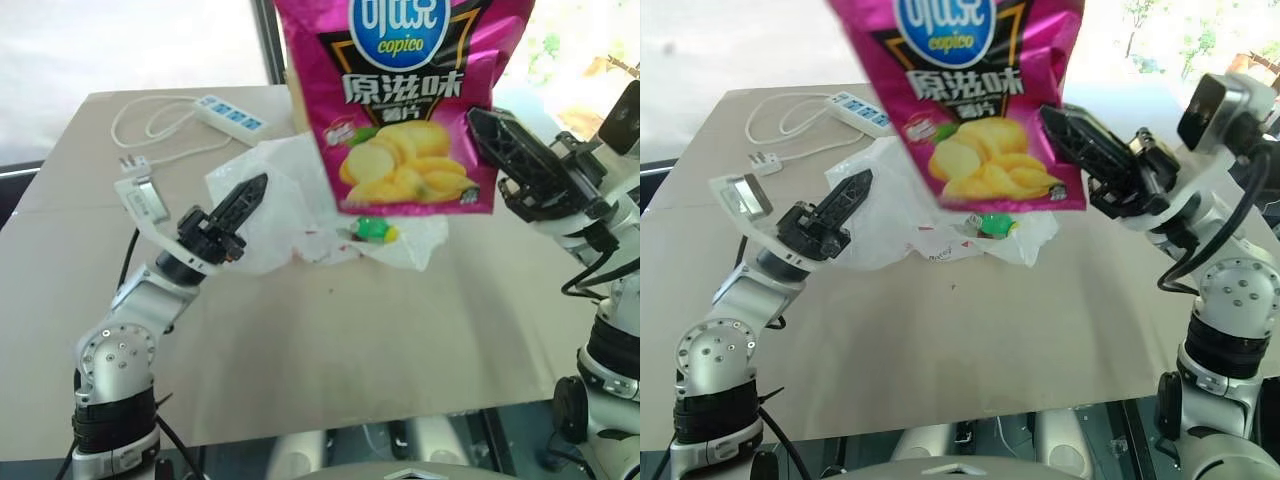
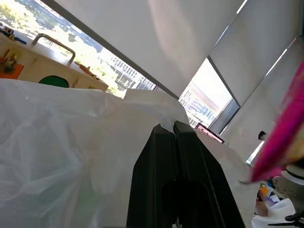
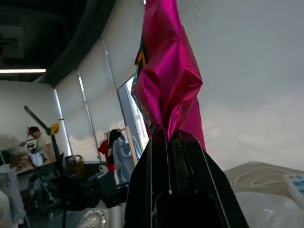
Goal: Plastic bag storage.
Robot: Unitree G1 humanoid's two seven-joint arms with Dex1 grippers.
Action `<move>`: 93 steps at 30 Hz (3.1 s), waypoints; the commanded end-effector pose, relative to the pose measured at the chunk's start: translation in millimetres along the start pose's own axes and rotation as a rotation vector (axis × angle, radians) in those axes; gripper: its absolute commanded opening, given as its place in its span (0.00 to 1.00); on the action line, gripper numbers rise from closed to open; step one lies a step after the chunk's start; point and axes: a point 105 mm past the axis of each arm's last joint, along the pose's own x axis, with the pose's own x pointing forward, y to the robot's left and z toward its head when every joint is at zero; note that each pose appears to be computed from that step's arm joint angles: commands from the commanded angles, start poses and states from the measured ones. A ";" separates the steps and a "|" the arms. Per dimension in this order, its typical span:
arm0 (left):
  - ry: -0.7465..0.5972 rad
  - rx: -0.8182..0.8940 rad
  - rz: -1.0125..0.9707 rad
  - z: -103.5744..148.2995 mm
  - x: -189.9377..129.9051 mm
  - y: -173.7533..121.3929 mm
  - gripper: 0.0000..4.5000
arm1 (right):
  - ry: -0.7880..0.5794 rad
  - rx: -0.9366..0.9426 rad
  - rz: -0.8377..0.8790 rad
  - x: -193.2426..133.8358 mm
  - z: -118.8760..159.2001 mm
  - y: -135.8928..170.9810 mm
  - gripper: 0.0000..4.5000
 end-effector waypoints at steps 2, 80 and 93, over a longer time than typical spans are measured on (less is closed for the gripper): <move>-0.017 0.025 -0.042 7.5 3.1 -7.2 0.00 | 0.159 -0.210 -0.058 9.0 -29.0 -17.0 0.01; -0.180 -0.034 -0.027 16.9 17.5 -4.7 0.00 | 0.727 -0.694 -0.223 59.4 -165.9 -122.8 0.69; -0.168 -0.044 -0.027 16.3 19.3 -1.6 0.00 | 0.350 -0.269 0.056 43.8 -59.1 -22.4 0.99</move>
